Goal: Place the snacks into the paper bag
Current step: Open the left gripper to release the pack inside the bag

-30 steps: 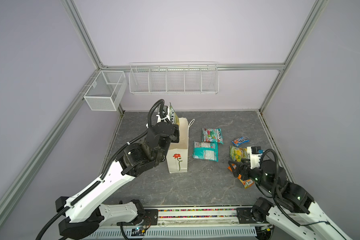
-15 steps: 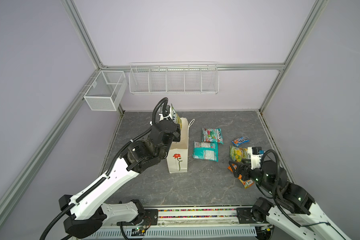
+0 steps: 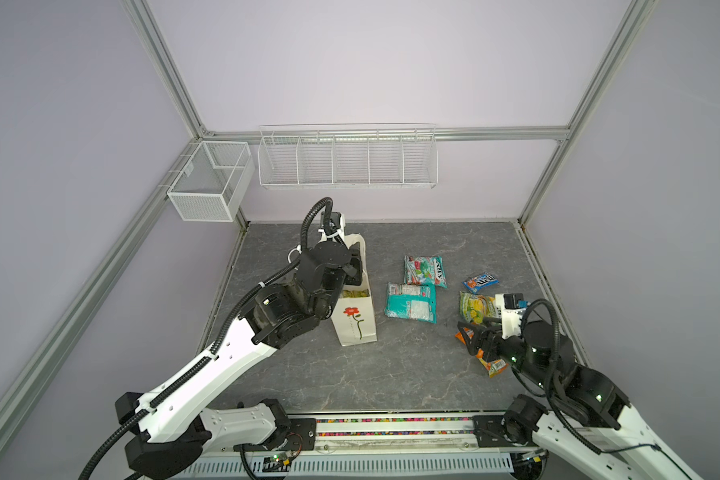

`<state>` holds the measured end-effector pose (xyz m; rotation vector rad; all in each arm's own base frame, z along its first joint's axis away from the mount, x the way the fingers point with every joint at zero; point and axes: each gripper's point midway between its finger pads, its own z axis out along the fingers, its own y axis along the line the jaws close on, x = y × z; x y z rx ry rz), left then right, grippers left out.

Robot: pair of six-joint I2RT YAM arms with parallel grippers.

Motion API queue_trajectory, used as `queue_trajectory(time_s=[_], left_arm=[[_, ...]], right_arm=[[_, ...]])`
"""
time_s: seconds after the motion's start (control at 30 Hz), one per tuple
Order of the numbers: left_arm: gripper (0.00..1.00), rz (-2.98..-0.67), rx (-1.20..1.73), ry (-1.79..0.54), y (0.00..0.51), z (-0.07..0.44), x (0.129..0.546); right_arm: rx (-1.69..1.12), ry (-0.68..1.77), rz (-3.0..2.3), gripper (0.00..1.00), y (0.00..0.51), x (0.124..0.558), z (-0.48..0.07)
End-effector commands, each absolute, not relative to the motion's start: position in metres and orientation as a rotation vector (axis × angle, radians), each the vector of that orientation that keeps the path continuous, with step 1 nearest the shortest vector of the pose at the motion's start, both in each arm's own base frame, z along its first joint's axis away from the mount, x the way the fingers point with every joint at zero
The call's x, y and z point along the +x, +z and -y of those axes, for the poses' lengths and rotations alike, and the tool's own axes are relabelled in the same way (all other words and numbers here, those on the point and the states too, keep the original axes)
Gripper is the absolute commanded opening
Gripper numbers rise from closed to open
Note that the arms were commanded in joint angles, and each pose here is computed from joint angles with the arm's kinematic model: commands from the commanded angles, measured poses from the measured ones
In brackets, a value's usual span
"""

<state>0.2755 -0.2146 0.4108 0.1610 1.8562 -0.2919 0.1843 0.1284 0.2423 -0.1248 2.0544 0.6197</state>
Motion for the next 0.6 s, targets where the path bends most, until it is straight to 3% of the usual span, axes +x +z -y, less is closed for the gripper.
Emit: queue_trajectory(time_s=[0.0, 0.57], left_arm=[[0.49, -1.833, 0.155, -0.328, 0.421, 0.209, 0.27], [0.49, -1.834, 0.216, -0.394, 0.42, 0.209, 0.256]], right_arm=[[-0.115, 0.613, -2.073, 0.88, 0.236, 0.185, -0.129], [-0.138, 0.612, -2.085, 0.89, 0.236, 0.192, -0.137]])
